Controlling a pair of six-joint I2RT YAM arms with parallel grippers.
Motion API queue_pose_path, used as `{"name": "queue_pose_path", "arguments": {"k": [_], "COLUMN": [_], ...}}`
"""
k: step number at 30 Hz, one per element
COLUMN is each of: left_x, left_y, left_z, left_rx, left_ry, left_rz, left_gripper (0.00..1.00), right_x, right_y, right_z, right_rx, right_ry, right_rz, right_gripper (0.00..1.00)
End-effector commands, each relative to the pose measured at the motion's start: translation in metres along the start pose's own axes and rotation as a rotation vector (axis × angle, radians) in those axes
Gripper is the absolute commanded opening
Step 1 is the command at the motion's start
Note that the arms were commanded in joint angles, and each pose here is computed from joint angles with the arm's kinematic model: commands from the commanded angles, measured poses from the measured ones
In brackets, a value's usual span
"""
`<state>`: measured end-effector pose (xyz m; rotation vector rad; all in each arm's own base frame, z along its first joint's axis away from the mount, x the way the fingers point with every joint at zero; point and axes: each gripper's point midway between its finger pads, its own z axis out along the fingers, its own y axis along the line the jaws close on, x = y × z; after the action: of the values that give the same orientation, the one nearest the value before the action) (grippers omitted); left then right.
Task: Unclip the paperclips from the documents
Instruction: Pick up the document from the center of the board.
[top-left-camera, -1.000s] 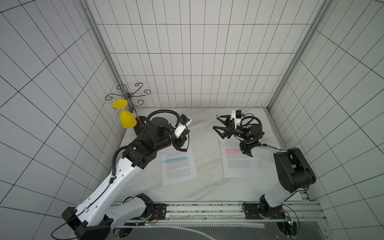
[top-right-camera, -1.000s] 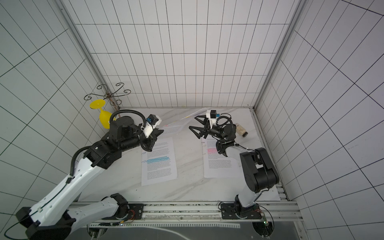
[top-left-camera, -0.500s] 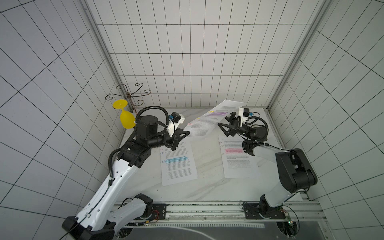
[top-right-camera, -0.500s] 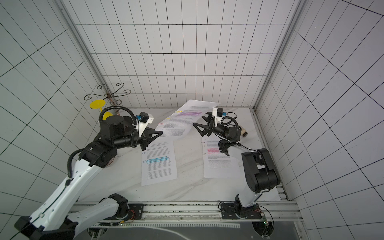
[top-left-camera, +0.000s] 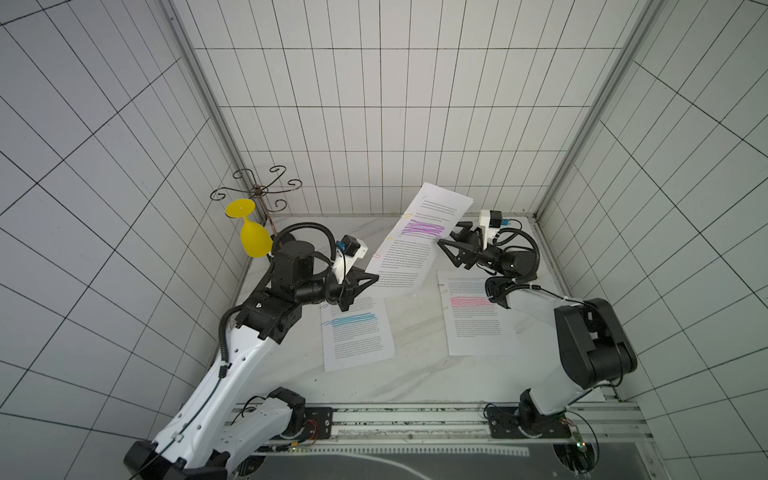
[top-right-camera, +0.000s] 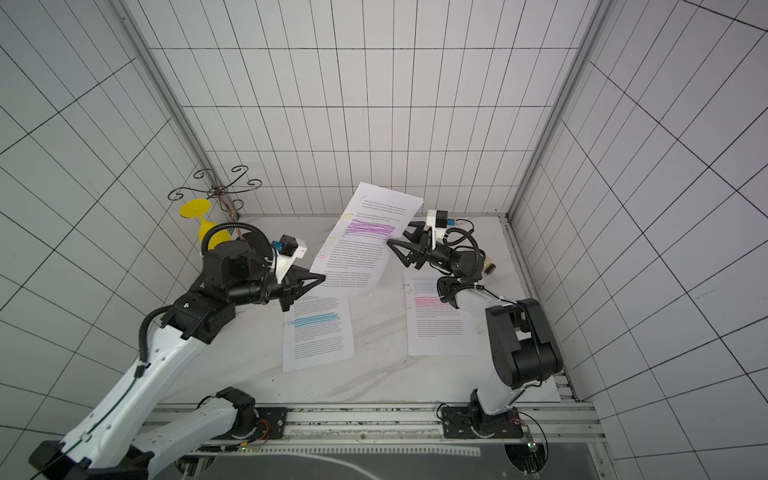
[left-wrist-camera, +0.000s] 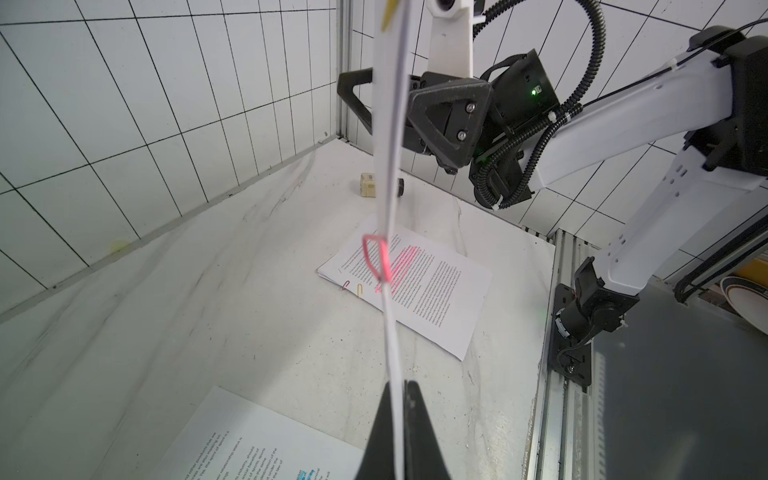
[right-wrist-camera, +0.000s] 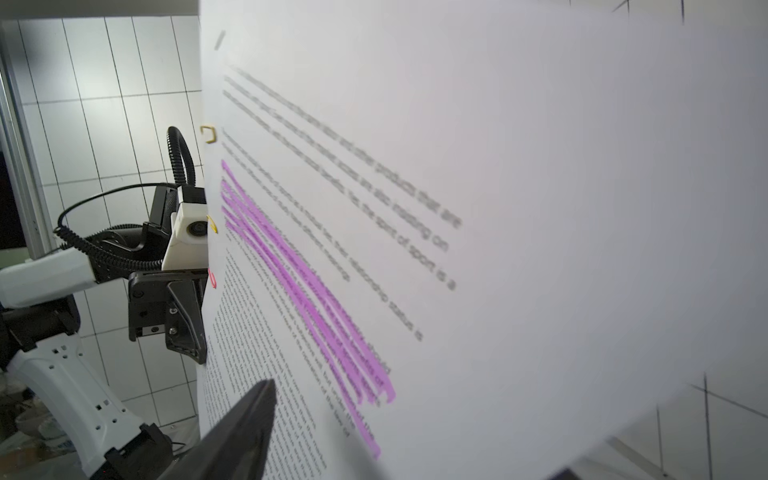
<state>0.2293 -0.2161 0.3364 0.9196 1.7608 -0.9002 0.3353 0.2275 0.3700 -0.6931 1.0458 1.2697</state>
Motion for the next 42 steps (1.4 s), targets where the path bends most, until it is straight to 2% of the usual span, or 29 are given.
{"name": "queue_pose_path", "arguments": {"k": [1, 7, 9, 10, 11, 13, 14, 16, 18, 23, 29, 33, 36, 40, 42], "left_x": [-0.007, -0.002, 0.002, 0.003, 0.005, 0.007, 0.006, 0.004, -0.002, -0.021, -0.037, -0.045, -0.052, -0.064, -0.068], "left_y": [-0.006, -0.005, -0.006, -0.005, -0.003, 0.000, 0.002, 0.005, 0.012, 0.027, 0.046, 0.052, 0.051, 0.046, 0.042], "left_z": [-0.002, -0.002, -0.001, 0.000, 0.000, 0.000, 0.001, 0.003, 0.005, 0.017, 0.032, 0.036, 0.032, 0.024, 0.022], "left_rx": [0.031, 0.025, 0.031, 0.029, 0.020, -0.001, -0.009, -0.020, -0.041, -0.063, -0.092, -0.092, -0.098, -0.082, -0.061], "left_ry": [-0.040, -0.056, -0.049, -0.046, -0.042, -0.042, -0.047, -0.060, -0.081, -0.135, -0.155, -0.167, -0.191, -0.225, -0.232], "left_rz": [0.015, 0.010, 0.004, 0.004, 0.003, 0.007, 0.011, 0.024, 0.050, 0.100, 0.171, 0.191, 0.202, 0.207, 0.208], "left_gripper": [0.00, 0.00, 0.00, 0.00, 0.05, 0.45, 0.54, 0.64, 0.70, 0.76, 0.80, 0.77, 0.69, 0.45, 0.38], "right_x": [-0.053, -0.051, -0.048, -0.047, -0.047, -0.047, -0.048, -0.048, -0.043, -0.035, -0.024, -0.017, -0.012, -0.005, -0.002], "right_y": [0.035, 0.033, 0.034, 0.033, 0.032, 0.035, 0.038, 0.043, 0.051, 0.068, 0.093, 0.097, 0.097, 0.096, 0.095], "right_z": [0.015, 0.023, 0.026, 0.027, 0.027, 0.027, 0.027, 0.027, 0.027, 0.021, 0.016, 0.012, 0.009, 0.006, 0.005], "right_rx": [-0.109, -0.090, -0.094, -0.092, -0.089, -0.090, -0.092, -0.106, -0.132, -0.177, -0.254, -0.250, -0.241, -0.230, -0.220], "right_ry": [-0.086, -0.024, 0.011, 0.022, 0.033, 0.041, 0.045, 0.068, 0.110, 0.171, 0.236, 0.273, 0.292, 0.317, 0.331], "right_rz": [-0.158, -0.120, -0.118, -0.112, -0.104, -0.100, -0.098, -0.098, -0.098, -0.073, -0.108, -0.123, -0.119, -0.112, -0.112], "right_gripper": [0.59, 0.27, 0.04, 0.00, 0.00, 0.00, 0.00, 0.00, 0.00, 0.00, 0.00, 0.00, 0.00, 0.00, 0.00]}}
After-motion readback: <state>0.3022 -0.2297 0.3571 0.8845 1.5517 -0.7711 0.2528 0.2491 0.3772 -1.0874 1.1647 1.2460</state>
